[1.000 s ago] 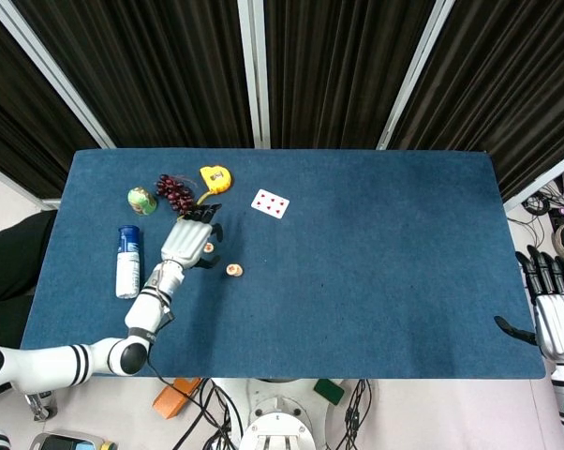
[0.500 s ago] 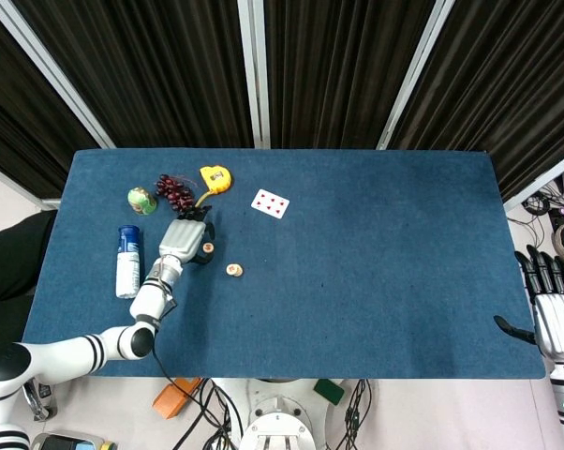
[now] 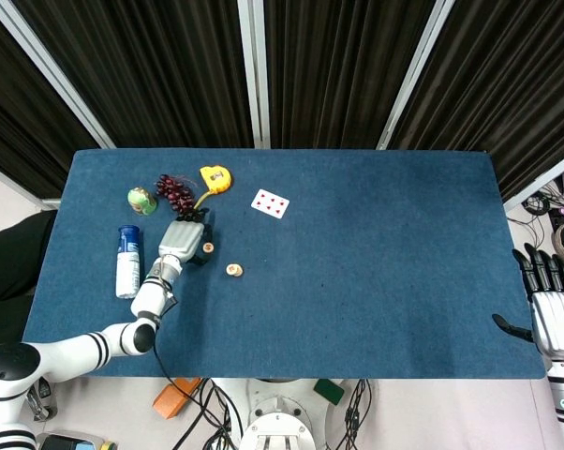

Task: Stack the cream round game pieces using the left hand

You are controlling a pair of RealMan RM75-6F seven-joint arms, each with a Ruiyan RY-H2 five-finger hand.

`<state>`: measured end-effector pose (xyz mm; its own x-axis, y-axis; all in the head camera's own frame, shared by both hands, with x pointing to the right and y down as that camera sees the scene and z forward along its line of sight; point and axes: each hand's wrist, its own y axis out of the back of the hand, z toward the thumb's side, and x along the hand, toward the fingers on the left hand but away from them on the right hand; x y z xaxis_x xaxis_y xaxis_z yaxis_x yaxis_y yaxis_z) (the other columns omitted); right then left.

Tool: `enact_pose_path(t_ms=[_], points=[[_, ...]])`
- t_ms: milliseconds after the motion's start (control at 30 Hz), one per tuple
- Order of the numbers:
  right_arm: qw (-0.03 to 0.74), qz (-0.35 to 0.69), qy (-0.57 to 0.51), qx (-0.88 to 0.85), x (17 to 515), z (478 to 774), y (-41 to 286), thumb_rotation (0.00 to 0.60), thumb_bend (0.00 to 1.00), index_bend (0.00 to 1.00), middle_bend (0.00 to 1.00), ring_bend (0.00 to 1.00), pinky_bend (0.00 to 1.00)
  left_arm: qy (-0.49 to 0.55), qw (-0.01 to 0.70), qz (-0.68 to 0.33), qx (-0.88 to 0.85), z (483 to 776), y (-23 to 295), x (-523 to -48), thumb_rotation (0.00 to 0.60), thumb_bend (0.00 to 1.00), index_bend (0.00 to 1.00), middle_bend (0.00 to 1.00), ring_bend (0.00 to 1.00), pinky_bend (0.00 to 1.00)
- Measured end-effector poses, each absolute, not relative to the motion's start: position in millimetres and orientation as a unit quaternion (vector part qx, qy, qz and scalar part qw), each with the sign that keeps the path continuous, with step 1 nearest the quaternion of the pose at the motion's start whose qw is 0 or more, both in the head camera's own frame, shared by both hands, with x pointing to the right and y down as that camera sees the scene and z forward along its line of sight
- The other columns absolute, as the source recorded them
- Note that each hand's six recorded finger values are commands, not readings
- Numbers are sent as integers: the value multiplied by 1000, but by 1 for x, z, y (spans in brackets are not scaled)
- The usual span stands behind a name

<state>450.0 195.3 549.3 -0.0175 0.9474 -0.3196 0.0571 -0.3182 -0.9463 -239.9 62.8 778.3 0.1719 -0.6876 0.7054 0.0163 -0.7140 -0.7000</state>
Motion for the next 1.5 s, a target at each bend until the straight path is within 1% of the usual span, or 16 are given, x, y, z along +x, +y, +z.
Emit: enact_pose_path(t_ms=[133,233,433,667,800,1000,1500], points=[[393,566,-434,-581,450,548,195,600,173,0,39,0,3,240,299,-596,-705,775,61,-241,600,394,472,5,0,0],[394,564,-434,-581,449,547,196,600,173,0,39,0,3,246,305,-590,-706,769,60,-240,600,392,472,6,0,0],[395,560,-435,-584,450,548,197,600,173,0,39,0,3,258,318,-564,-717,746,62,-232,600,371,472,6,0,0],[393,557,-437,-586,451,549,200,600,173,0,39,0,3,250,331,-514,-751,711,82,-202,600,345,473,6,0,0],[393,557,-439,-586,453,548,201,600,173,0,39,0,3,237,338,-495,-765,700,94,-186,600,338,473,6,0,0],[392,558,-443,-583,458,546,204,600,173,0,39,0,3,224,338,-498,-767,702,101,-178,600,328,473,6,0,0],[391,557,-442,-584,457,546,205,600,173,0,39,0,3,217,337,-519,-755,713,102,-185,600,320,472,6,0,0]])
